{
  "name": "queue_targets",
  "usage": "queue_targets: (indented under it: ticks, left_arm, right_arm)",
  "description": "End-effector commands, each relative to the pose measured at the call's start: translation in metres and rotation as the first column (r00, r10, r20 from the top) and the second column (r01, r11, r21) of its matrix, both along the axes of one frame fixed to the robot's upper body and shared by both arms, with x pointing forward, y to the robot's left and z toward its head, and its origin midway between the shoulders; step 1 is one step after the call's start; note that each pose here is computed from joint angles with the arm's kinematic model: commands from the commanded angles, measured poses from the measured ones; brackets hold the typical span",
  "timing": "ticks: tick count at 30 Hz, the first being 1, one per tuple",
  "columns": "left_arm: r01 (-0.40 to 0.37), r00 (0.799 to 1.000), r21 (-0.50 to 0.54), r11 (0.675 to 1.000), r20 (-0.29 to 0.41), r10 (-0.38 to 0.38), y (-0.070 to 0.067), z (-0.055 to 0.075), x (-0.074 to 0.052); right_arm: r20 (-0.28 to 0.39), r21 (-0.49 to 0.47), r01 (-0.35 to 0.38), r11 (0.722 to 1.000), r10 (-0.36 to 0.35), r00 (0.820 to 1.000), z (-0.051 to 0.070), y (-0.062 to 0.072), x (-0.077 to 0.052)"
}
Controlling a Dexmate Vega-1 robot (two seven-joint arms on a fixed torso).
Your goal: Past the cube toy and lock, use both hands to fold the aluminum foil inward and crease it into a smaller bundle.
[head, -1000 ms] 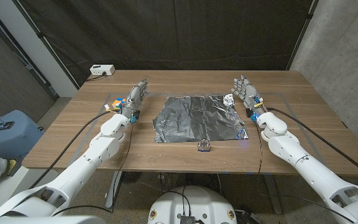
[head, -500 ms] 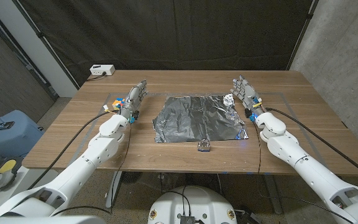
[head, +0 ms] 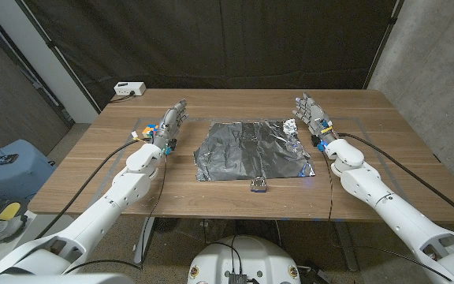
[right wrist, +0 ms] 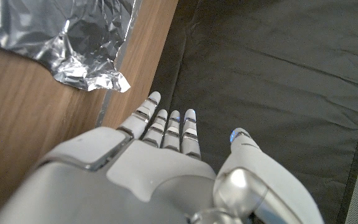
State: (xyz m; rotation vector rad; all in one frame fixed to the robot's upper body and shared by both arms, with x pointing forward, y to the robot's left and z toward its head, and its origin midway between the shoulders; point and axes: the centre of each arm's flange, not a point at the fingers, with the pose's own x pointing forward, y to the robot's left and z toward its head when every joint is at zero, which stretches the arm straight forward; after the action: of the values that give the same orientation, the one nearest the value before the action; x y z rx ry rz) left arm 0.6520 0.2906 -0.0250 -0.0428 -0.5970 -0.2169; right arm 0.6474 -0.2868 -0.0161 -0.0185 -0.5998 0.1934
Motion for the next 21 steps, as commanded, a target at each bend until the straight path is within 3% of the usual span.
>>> queue_targets:
  ticks: [1,13,21]
  left_arm:
    - [0.014,1.000,0.013,1.000,0.006,-0.014,-0.007,0.004,0.002]
    - [0.012,1.000,0.015,1.000,0.002,-0.012,-0.007,0.003,0.004]
    - [0.016,1.000,0.020,1.000,0.004,-0.016,-0.006,0.005,0.005]
  right_arm:
    - [0.013,-0.059,0.035,0.998,-0.034,0.999,0.011,-0.007,-0.007]
    - [0.017,-0.139,0.085,0.987,-0.084,0.996,0.023,-0.008,-0.007]
    - [0.032,-0.234,0.158,0.959,-0.155,0.987,0.033,-0.006,-0.010]
